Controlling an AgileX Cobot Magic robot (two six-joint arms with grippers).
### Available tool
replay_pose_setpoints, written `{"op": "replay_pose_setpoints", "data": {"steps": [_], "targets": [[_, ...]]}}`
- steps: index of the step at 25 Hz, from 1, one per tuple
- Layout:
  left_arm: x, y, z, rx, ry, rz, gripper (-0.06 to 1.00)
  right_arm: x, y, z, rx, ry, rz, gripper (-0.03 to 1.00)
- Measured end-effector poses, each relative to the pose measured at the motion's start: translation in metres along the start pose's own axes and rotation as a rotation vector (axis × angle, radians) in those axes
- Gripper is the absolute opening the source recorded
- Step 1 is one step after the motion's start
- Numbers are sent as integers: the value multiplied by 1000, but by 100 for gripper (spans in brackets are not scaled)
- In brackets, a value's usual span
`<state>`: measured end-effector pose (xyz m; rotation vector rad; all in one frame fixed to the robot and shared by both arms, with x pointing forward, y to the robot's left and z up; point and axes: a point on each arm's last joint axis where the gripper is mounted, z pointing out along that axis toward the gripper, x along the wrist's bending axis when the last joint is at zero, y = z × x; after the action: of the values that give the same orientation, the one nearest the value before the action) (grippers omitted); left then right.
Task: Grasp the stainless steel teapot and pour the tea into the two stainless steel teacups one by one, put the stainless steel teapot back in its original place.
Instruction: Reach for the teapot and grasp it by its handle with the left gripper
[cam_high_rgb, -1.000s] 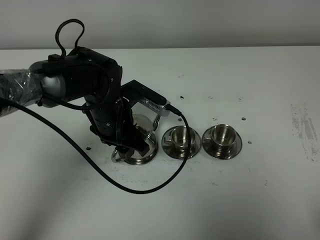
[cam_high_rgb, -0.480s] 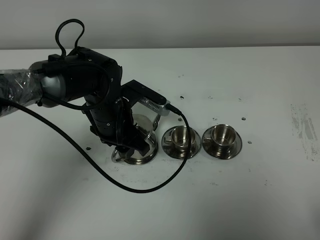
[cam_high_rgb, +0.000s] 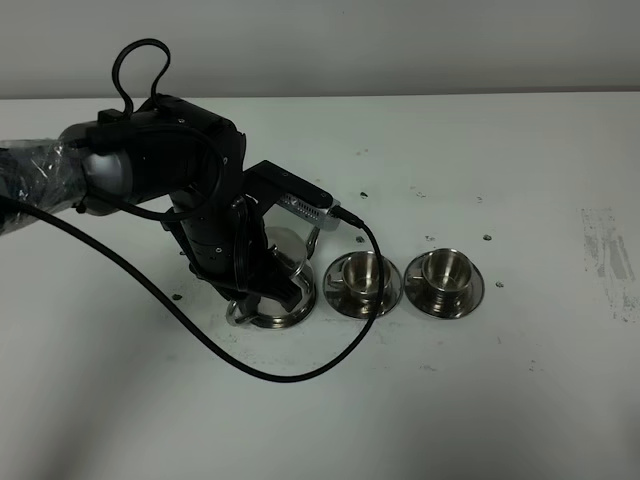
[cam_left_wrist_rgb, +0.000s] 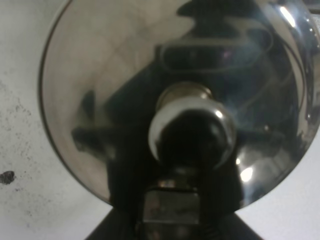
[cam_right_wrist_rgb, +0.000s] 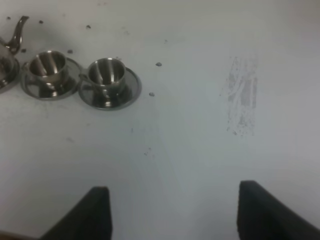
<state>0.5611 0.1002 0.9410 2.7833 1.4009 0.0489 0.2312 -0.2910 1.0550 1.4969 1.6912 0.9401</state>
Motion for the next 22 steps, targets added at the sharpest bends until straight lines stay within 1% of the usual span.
{"op": "replay_pose_setpoints", "data": {"steps": [2,4,18,22], "targets": [[-1,0,0,0,1,3,22,0,0,0,0,0,0,55],[-2,0,0,0,2,7,21,0,0,0,0,0,0,55],[-3,-1,0,9,2,8,21,0,0,0,0,0,0,55],[-3,-1,0,18,1,-15,21,0,0,0,0,0,0,55]]}}
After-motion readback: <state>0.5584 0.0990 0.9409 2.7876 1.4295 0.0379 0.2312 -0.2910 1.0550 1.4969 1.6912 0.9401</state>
